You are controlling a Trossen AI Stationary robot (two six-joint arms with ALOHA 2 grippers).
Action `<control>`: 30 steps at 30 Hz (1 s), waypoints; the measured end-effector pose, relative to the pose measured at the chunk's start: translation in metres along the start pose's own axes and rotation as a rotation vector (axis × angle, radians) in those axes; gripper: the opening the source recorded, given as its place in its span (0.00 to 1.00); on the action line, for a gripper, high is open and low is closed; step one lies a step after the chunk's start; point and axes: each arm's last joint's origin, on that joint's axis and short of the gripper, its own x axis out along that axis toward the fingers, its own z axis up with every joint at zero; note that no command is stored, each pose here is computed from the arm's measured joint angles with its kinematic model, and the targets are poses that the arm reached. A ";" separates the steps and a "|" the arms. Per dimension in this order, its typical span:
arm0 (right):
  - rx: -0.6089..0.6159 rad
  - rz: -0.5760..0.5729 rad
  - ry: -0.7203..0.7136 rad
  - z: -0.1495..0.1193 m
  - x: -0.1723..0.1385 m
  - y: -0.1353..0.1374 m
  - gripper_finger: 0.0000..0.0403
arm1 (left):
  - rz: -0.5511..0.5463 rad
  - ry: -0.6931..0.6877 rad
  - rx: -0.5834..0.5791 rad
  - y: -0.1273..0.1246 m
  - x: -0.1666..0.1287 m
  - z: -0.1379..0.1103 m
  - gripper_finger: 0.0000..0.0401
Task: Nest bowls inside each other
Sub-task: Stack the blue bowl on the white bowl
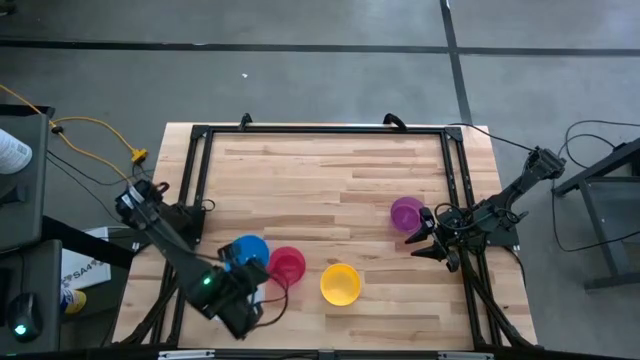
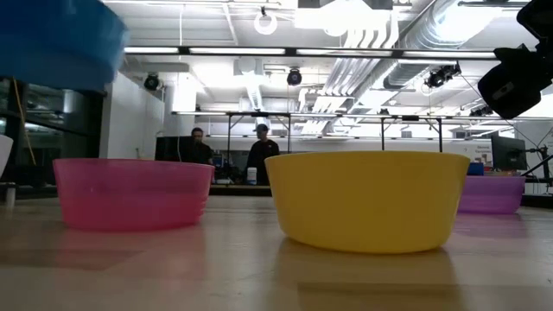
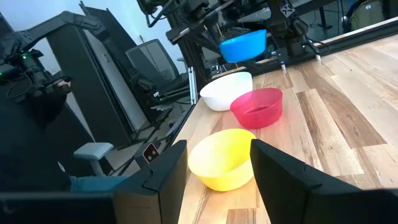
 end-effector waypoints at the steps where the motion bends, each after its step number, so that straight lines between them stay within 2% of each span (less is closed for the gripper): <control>1: 0.001 0.000 -0.001 0.000 0.000 0.000 0.42 | -0.009 -0.002 -0.018 -0.002 -0.002 -0.004 0.00; 9: 0.006 0.000 0.000 0.000 0.000 0.000 0.42 | -0.019 0.007 -0.100 -0.019 -0.001 -0.028 0.00; 15: 0.006 0.000 0.000 0.000 0.000 0.000 0.42 | 0.002 0.092 -0.098 -0.038 0.019 -0.039 0.00; 20: 0.006 0.000 -0.001 0.000 0.000 0.000 0.42 | -0.027 0.099 -0.099 -0.053 0.030 -0.046 0.00; 30: 0.006 0.000 0.000 0.000 0.000 0.000 0.42 | -0.010 0.077 -0.144 -0.062 0.033 -0.063 0.00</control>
